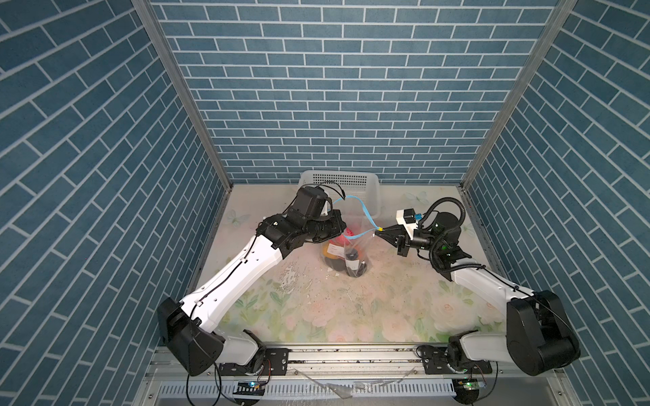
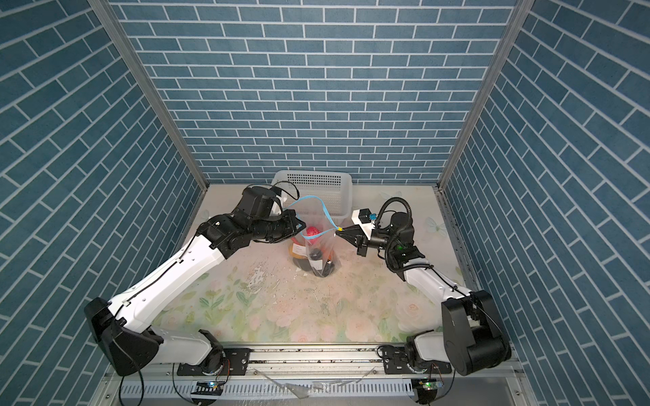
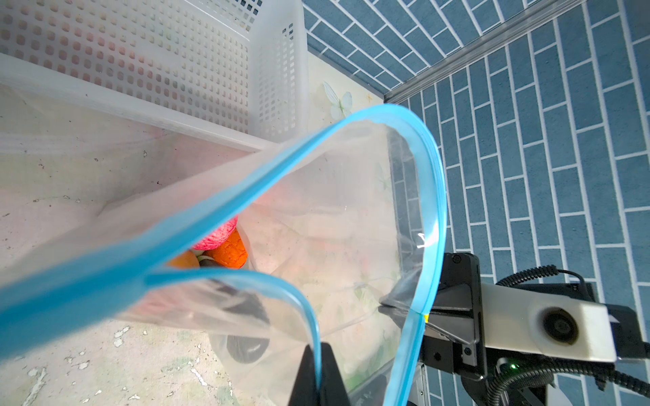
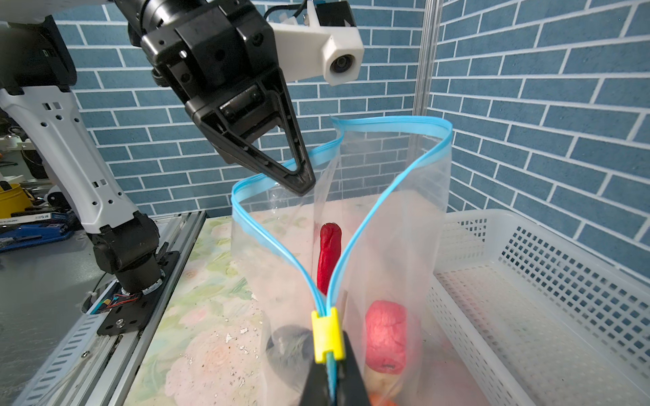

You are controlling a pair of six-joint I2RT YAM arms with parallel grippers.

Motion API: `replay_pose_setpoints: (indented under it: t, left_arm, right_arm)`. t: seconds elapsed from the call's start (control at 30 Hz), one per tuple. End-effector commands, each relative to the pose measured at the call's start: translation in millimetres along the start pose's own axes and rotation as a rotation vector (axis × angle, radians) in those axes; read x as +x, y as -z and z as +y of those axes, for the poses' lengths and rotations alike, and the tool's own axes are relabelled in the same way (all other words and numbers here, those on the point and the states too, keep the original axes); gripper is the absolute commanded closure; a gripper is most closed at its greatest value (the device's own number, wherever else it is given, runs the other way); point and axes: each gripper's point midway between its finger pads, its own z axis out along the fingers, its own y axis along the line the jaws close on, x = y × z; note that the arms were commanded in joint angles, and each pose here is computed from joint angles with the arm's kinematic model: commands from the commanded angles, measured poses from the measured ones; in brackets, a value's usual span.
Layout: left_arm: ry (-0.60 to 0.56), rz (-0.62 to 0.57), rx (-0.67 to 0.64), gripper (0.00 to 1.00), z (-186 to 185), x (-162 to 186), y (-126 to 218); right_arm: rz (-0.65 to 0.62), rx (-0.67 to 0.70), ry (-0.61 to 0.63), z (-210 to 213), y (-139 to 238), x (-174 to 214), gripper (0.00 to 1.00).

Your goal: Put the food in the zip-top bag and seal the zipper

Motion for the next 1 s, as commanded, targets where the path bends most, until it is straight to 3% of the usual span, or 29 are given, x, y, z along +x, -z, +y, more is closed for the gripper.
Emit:
replay_pose_setpoints:
  t: [0.0,0.17,0.27,0.4,0.53,0.8,0.97]
  left_arm:
    - [-0.001,-0.025,-0.01,1.0,4.2,-3.1,11.5]
    - [-0.003,-0.045,-0.04,1.0,15.0,-2.2,19.7]
    - [-0.003,-0.054,-0.054,0.95,20.7,-0.7,23.1]
    - [-0.02,-0.063,-0.068,0.84,27.4,1.0,24.2]
    - [-0.087,-0.084,-0.078,0.68,29.9,-1.4,27.9]
    - [-0.532,-0.178,-0.032,0.32,-6.3,-25.1,64.6]
    - [-0.767,-0.119,0.084,0.25,-40.5,-23.0,60.1]
  right_arm:
    - [0.011,-0.005,0.105,0.8,2.3,-22.9,1.0]
    - [0.048,-0.019,0.152,3.1,3.4,-34.8,1.0]
    - [0.081,-0.042,0.182,5.9,3.8,-41.5,1.0]
    - [0.122,-0.068,0.226,11.3,6.3,-47.7,1.0]
    - [0.135,-0.111,0.254,20.1,8.2,-51.5,1.0]
    - [0.196,-0.197,0.264,26.9,9.8,-58.5,1.0]
    - [0.244,-0.244,0.257,25.7,10.0,-63.7,1.0]
